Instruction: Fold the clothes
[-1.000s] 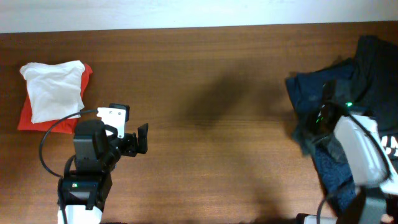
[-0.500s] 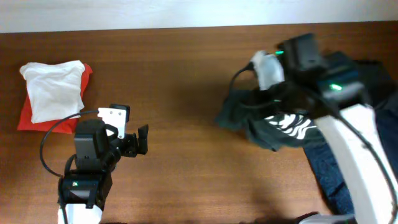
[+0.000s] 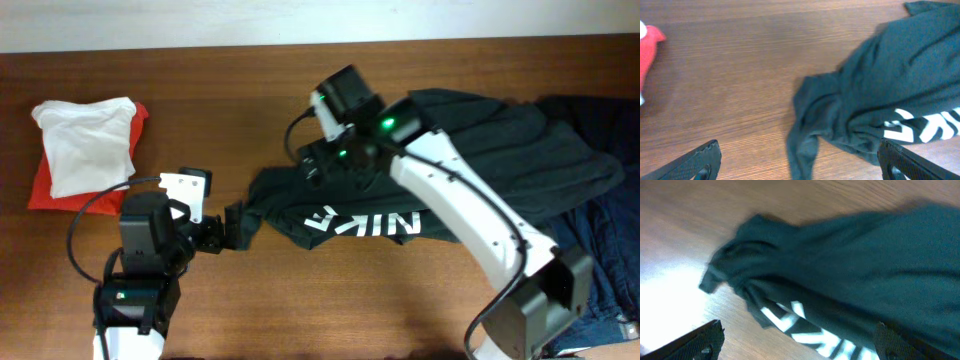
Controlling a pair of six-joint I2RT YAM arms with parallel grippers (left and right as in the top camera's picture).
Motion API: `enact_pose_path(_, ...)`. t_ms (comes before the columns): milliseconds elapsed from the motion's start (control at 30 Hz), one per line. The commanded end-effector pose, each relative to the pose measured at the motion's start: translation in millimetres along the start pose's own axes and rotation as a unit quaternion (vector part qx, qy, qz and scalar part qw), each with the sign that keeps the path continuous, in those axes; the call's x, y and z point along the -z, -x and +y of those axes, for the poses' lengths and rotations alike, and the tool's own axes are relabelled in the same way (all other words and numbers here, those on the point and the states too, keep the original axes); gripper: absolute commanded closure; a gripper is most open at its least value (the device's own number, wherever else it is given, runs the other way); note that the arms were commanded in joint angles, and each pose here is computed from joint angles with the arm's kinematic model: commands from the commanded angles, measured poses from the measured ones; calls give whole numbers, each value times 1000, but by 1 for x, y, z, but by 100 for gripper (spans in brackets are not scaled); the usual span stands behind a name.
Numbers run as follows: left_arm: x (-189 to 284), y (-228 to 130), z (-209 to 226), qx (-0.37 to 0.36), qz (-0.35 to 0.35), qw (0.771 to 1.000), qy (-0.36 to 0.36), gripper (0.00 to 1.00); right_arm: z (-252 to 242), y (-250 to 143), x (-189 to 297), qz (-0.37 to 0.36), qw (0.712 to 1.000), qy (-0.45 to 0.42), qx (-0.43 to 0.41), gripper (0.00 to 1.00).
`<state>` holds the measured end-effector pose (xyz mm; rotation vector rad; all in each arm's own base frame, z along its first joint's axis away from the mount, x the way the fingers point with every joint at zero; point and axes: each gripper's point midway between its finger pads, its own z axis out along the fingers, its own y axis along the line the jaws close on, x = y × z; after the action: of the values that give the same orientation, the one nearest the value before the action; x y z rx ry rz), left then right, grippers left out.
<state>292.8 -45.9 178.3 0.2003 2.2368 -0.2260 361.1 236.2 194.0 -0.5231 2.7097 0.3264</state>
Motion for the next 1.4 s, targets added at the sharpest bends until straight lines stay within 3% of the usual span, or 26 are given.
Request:
enact_pose_path(0,-6,1,-31,10,12,995,-96,1,-49,-10,45,-7,997,-25,-77,1)
enact_pose_path(67,-35,-26,-39,57,86,986,-133,1,-85,-44,54,58,988,-44,-134,1)
enact_pose_path(167,-78,-73,-46,105,186,961,-174,1,-113,-61,62,85,979,-59,-178,1)
enact_pose_path(267,-124,-102,-53,109,221,950,-189,2,-116,-63,63,88,977,-61,-183,1)
enact_pose_path(300,-136,-107,-60,99,220,950,-197,18,-116,-65,64,91,977,-61,-183,1)
enact_pose_path(333,-144,-108,-66,87,213,951,-205,50,-116,-66,64,94,977,-63,-182,1)
enact_pose_path(367,-151,-100,-70,73,192,956,-209,94,-117,-67,64,95,976,-66,-182,1)
enact_pose_path(400,-156,-80,-67,60,154,964,-209,99,-118,-69,65,98,976,-68,-182,1)
enact_pose_path(467,-164,-32,-10,84,112,986,-86,99,-134,-75,69,106,971,-119,-177,1)
enact_pose_path(600,-122,107,120,123,-35,990,59,99,-150,-80,73,109,965,-146,-186,1)
enact_pose_path(633,-109,127,144,126,-66,986,85,82,-150,-81,73,110,965,-146,-187,1)
enact_pose_path(667,-106,130,151,129,-73,985,91,1,-150,-81,74,111,965,-146,-186,1)
enact_pose_path(700,-106,124,152,133,-63,985,92,1,-150,-82,74,112,965,-146,-187,1)
enact_pose_path(767,-112,64,113,176,67,981,34,1,-149,-84,74,117,964,-146,-187,1)
enact_pose_path(833,-106,11,44,226,201,951,-62,1,-149,-84,74,118,964,-146,-187,1)
enact_pose_path(933,-106,-42,-29,220,318,916,-107,1,-148,-84,74,118,964,-145,-187,1)
enact_pose_path(967,-111,-64,-60,249,354,896,-102,1,-148,-85,74,118,964,-145,-187,1)
enact_pose_path(1033,-125,-90,-104,273,380,878,-100,1,-148,-85,74,118,964,-145,-187,1)
enact_pose_path(1200,-164,-131,-174,273,396,869,-115,1,-148,-86,75,122,964,-145,-187,1)
enact_pose_path(1233,-175,-133,-184,262,384,876,-129,8,-148,-86,75,122,964,-145,-187,1)
enact_pose_path(1300,-183,-143,-175,256,383,882,-97,36,-148,-87,75,124,964,-145,-187,1)
enact_pose_path(1367,-176,-158,-156,250,403,879,-43,37,-148,-87,75,124,964,-145,-187,1)
